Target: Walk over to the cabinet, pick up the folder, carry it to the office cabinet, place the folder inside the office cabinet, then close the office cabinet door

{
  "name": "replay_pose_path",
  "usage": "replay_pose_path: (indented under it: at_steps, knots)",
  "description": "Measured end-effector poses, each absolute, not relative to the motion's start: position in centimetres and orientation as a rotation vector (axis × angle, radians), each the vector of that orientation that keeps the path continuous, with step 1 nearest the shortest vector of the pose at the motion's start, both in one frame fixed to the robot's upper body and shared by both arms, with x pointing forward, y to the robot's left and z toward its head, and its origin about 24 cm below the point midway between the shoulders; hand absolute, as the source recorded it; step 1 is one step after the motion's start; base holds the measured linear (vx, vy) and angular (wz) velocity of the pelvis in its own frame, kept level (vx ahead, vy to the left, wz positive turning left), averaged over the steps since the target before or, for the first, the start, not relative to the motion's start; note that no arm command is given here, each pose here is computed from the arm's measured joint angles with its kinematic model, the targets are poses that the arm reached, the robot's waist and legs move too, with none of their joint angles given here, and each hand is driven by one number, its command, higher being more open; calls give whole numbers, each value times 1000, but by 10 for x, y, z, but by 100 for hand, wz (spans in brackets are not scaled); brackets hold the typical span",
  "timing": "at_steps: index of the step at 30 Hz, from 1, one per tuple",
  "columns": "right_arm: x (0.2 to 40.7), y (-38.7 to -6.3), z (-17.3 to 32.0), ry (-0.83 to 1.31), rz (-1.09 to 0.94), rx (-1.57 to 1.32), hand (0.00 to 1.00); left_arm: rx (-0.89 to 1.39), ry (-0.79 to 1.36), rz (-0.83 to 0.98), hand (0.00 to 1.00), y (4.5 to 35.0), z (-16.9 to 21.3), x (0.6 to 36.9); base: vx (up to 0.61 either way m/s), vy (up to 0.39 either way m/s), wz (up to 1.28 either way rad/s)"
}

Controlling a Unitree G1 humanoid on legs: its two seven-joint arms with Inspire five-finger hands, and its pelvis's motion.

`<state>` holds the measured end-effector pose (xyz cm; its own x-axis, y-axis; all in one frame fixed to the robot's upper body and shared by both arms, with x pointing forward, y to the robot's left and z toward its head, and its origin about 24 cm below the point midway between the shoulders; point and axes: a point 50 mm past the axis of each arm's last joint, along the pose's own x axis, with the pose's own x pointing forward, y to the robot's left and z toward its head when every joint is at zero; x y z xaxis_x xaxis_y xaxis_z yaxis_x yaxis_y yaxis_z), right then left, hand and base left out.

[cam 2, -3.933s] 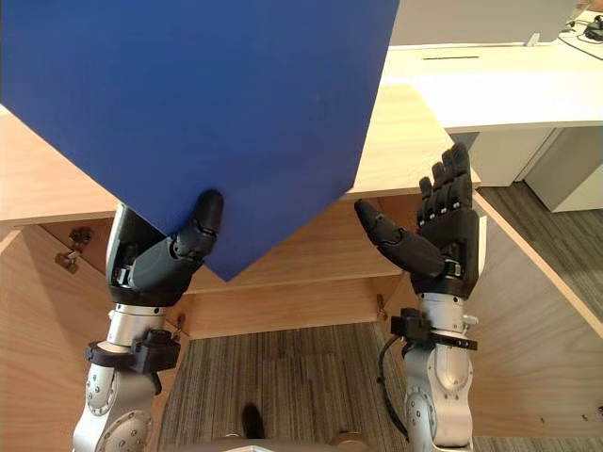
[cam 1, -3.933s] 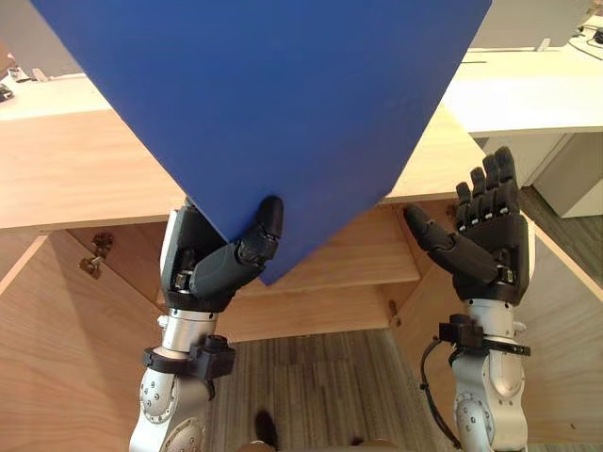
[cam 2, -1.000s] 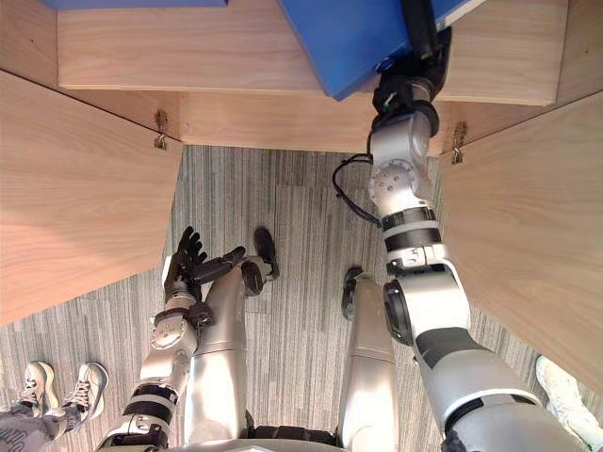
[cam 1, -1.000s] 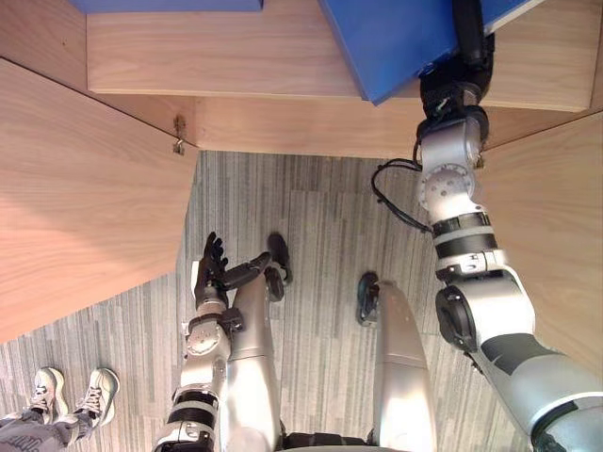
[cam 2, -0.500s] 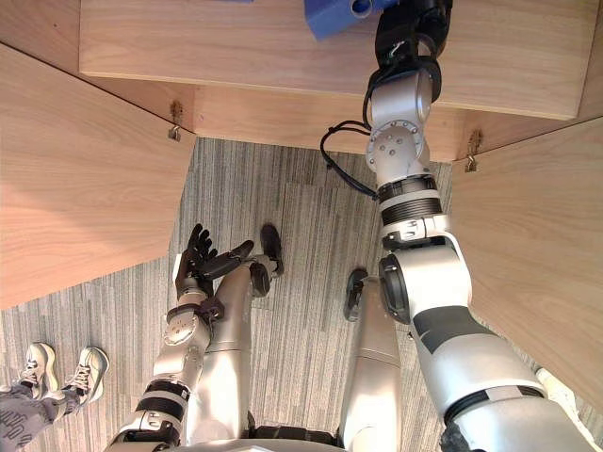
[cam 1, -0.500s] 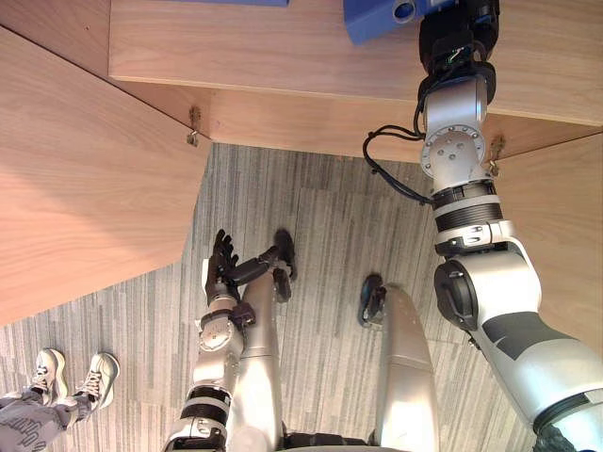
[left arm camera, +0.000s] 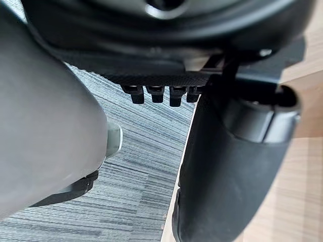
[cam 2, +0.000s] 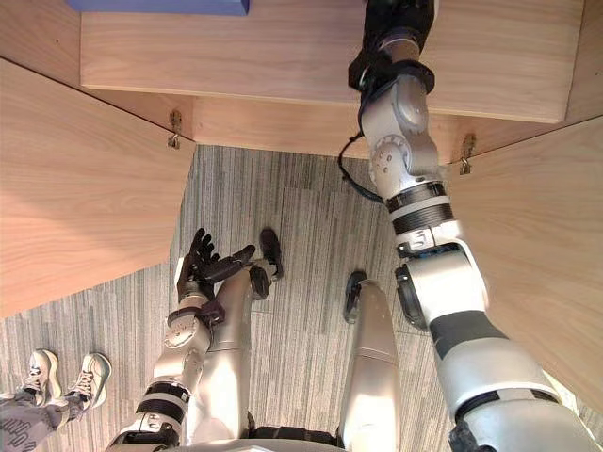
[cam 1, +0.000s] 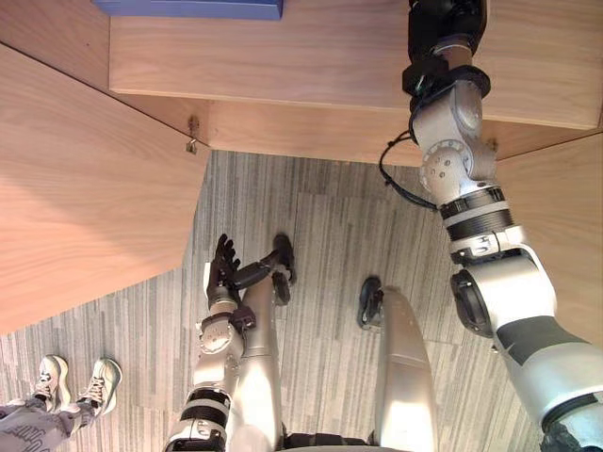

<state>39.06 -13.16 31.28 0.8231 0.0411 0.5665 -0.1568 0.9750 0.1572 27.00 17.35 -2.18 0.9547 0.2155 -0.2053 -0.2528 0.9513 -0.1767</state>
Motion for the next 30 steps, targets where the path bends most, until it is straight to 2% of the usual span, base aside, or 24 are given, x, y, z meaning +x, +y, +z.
replay_pose_path:
  at_steps: [2,7,16,30]
  knots:
    - [392,-135,305,-593,107,-40,0,-181,194,217,100,175,-24,269,30,-42,-1]
    - [401,-149,280,-499,62,-293,0,-171,201,209,100,176,-27,268,21,-41,0]
    - [405,-157,257,-410,59,-265,0,-168,227,203,100,177,-33,266,-11,-56,1]
    - [407,-106,251,-396,71,-131,0,-180,241,244,100,180,-35,267,-27,-47,-1]
